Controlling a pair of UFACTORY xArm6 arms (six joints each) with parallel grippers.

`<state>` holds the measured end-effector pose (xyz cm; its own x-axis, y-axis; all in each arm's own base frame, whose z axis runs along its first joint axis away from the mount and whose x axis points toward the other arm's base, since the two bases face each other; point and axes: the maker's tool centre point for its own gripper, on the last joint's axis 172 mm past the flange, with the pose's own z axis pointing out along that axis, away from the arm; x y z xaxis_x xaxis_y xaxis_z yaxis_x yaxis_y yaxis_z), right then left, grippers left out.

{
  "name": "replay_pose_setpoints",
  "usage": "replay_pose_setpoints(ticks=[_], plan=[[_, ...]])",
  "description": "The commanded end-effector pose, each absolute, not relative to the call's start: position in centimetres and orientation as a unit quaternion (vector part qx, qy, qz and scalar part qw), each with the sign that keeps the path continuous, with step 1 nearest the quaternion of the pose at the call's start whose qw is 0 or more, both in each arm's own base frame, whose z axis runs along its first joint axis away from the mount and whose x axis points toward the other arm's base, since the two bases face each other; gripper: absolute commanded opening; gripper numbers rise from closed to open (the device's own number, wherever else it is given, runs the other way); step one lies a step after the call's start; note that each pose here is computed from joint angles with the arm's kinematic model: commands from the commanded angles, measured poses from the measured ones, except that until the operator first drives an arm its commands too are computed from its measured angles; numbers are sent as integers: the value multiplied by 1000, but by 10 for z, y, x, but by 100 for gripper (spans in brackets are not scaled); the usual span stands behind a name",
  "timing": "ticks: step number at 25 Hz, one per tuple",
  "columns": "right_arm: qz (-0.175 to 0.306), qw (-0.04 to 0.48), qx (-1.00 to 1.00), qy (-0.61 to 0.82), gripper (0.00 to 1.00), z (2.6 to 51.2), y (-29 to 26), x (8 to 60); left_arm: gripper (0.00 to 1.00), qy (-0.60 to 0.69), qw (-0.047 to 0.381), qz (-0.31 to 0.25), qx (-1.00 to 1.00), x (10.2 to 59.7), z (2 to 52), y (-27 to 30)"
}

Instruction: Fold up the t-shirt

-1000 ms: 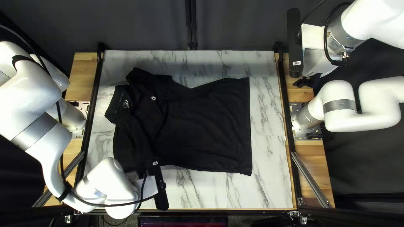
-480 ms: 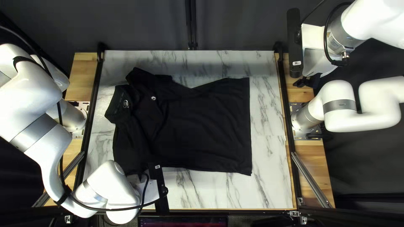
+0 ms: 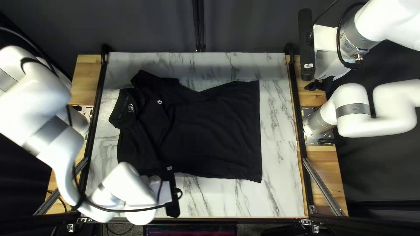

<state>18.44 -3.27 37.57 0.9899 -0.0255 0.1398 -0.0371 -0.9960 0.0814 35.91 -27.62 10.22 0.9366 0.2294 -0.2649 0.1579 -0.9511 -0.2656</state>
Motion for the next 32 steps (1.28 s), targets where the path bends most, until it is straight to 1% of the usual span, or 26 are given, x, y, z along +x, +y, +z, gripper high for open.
replay_pose_setpoints(ticks=[1,7,12,14,16,20,25,28,32], plan=[[69,42,997,-16,100,376,-33,184,4,-88,125,155,-976,369,106,-260],[69,42,997,-16,100,376,-33,184,3,-75,151,148,-975,374,108,-220],[69,42,997,-16,100,376,-33,184,0,-44,172,143,-974,359,115,-204],[69,42,997,-16,100,376,-33,184,1,-19,173,145,-974,354,123,-212],[69,42,997,-16,100,376,-33,184,4,0,172,150,-974,355,127,-217],[69,42,997,-16,100,376,-33,184,3,23,168,153,-973,357,130,-216],[69,42,997,-16,100,376,-33,184,4,46,159,150,-975,357,132,-242],[69,42,997,-16,100,376,-33,184,6,51,155,164,-973,351,136,-261],[69,42,997,-16,100,376,-33,184,5,52,154,180,-970,343,139,-270]])
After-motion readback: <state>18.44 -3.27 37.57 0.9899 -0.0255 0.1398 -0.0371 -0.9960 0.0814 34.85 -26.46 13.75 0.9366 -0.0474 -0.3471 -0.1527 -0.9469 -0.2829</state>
